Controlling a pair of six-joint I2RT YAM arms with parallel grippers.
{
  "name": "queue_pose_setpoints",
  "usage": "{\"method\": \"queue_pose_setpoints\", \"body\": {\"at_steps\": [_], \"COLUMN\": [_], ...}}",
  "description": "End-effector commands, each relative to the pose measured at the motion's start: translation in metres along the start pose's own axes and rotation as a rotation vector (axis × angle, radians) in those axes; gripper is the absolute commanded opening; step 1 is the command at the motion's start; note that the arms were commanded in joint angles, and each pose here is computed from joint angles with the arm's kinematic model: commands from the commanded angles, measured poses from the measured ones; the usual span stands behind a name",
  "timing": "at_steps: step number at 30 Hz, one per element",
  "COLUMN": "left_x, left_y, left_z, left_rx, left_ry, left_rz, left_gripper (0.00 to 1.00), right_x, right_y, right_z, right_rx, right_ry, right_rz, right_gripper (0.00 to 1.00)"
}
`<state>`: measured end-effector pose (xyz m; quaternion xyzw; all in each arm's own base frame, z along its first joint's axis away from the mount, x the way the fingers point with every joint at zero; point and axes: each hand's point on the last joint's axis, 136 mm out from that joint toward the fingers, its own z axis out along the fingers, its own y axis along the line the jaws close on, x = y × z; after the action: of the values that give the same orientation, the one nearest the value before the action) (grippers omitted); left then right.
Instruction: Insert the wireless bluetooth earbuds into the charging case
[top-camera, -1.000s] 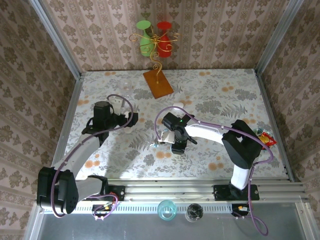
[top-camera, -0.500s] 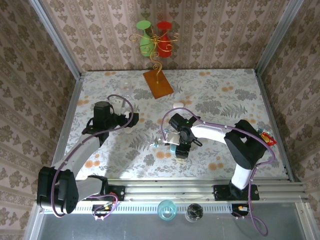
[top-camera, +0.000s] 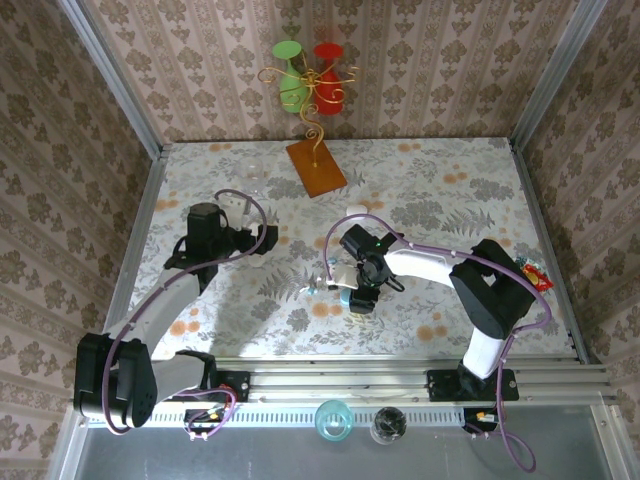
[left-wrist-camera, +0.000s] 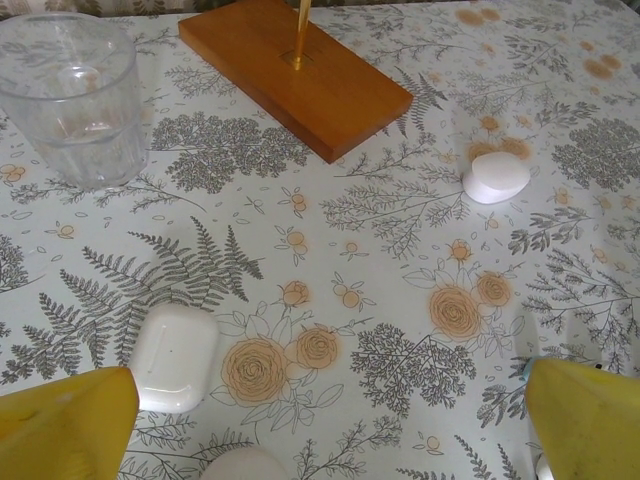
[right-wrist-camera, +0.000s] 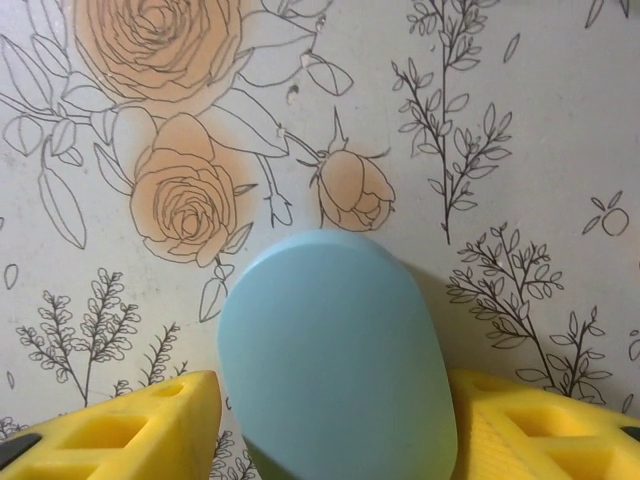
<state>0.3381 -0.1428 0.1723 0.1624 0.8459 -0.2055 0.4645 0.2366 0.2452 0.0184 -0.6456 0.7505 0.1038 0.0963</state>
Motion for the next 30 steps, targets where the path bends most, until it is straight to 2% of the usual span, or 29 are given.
{"method": "queue_pose_setpoints", "body": {"at_steps": [1, 3, 8, 12, 19, 22, 25, 30], "left_x": [-0.002, -0.002, -0.003, -0.003, -0.007, 0.005, 0.017, 0.039], "left_y": [-0.002, -0.002, -0.003, -0.009, -0.049, -0.077, -0.096, -0.13], "left_z": [-0.003, -0.002, -0.004, -0.003, -0.005, -0.007, -0.011, -0.017], "left_rx": [0.018, 0.019, 0.022, 0.058, 0.243, 0.334, 0.41, 0.614], "left_ry": [-0.019, -0.02, -0.024, -0.051, -0.21, -0.293, -0.357, -0.326], "left_rz": [-0.016, -0.016, -0.013, 0.031, 0.242, 0.42, 0.496, 0.52], "left_gripper": [1.0, 1.0, 1.0, 1.0, 1.0, 1.0, 1.0, 0.97], "right_x": [-0.007, -0.005, 0.0, -0.005, -0.019, -0.024, -0.027, -0.035], "right_y": [0.007, 0.007, 0.007, 0.005, 0.001, -0.001, -0.001, 0.0], "right_z": [-0.005, -0.003, -0.002, -0.011, -0.043, -0.058, -0.072, -0.096], "right_rx": [-0.019, -0.024, -0.025, -0.004, 0.012, 0.022, 0.017, -0.011], "right_ry": [-0.047, -0.036, -0.006, -0.03, -0.126, -0.159, -0.186, -0.231], "right_rz": [-0.03, -0.027, -0.024, -0.019, 0.02, 0.028, 0.042, 0.074], "right_gripper": [0.57, 0.55, 0.42, 0.39, 0.35, 0.34, 0.3, 0.3]}}
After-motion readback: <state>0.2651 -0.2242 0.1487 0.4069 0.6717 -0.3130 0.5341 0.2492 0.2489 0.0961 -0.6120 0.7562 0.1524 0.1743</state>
